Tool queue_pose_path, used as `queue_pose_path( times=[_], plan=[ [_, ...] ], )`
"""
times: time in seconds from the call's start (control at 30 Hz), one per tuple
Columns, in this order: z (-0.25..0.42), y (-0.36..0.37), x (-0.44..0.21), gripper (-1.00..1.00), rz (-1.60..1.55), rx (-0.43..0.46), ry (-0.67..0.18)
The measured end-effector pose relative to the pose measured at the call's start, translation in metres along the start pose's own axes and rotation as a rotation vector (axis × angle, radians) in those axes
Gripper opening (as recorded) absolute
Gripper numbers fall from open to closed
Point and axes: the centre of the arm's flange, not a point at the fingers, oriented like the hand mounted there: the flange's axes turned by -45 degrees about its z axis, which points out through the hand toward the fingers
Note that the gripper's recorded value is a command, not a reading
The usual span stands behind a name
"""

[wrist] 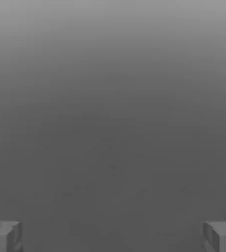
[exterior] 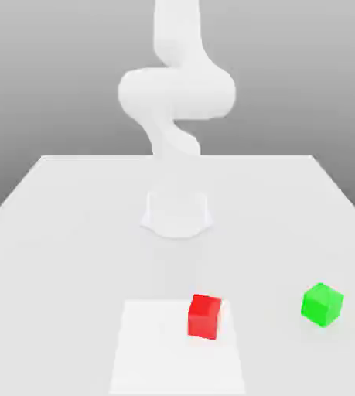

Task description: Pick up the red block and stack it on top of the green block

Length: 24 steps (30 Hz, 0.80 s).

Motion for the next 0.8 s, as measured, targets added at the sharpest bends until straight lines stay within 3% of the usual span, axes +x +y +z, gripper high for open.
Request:
queue_pose_path(
  times=[0.43, 0.8],
  plan=[
    [0.240, -0.031, -0.122, 0.00, -0.548, 0.268, -0.344],
    [0.334, -0.060, -0.280, 0.00, -1.072, 0.430, -0.592]
  ],
)
